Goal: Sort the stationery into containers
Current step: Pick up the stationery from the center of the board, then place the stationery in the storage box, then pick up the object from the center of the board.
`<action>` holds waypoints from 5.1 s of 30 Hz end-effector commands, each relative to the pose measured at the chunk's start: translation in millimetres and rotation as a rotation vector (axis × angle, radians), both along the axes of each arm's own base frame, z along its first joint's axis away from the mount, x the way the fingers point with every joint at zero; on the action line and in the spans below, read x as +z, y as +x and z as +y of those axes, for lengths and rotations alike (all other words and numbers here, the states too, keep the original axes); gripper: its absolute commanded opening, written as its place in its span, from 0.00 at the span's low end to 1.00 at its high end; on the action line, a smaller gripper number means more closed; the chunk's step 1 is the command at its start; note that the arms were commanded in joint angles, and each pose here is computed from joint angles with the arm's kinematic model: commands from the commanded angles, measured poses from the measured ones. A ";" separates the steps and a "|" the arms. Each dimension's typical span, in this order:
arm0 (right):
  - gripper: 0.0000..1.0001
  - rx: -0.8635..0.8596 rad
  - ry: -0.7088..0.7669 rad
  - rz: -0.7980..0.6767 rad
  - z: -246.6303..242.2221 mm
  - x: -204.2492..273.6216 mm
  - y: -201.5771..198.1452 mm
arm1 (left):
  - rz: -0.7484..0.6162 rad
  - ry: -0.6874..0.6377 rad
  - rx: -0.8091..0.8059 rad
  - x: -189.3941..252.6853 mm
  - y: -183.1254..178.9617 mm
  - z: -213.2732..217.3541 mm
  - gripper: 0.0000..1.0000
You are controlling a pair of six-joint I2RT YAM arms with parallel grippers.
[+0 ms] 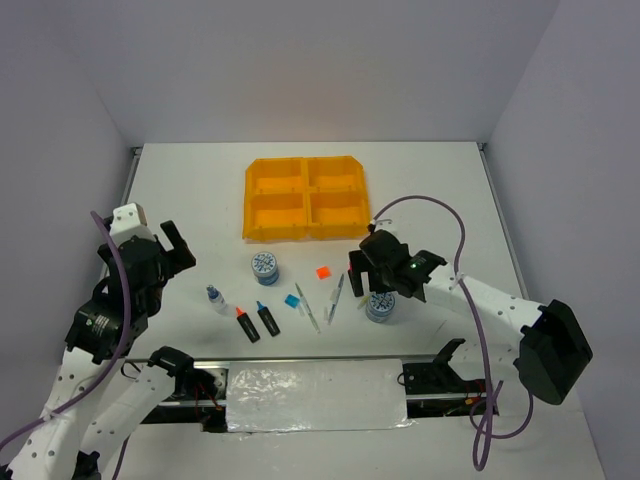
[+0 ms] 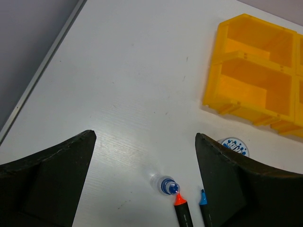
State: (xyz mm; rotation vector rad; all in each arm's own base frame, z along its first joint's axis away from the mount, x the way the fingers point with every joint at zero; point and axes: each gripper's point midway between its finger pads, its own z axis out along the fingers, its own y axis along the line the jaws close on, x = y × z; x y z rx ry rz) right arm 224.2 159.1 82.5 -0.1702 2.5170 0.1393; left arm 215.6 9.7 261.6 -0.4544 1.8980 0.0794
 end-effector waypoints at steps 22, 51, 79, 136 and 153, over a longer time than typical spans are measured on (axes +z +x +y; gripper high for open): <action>0.90 -0.067 -0.003 0.046 -10.9 -13.9 -33.6 | -0.024 0.004 -0.018 5.3 4.6 -2.2 0.99; 0.23 0.121 0.156 -0.145 42.7 119.8 0.9 | -0.029 0.005 -0.032 6.5 5.8 -4.2 0.99; 0.20 0.128 0.010 -0.514 119.7 137.5 362.1 | -0.009 0.007 0.010 0.1 8.8 6.0 0.99; 1.00 0.340 0.106 -0.095 278.3 13.2 74.6 | -0.021 0.002 0.040 2.6 5.5 13.4 0.99; 0.13 0.481 0.248 -0.137 308.3 38.0 65.5 | -0.028 0.000 0.041 4.1 4.3 14.0 0.99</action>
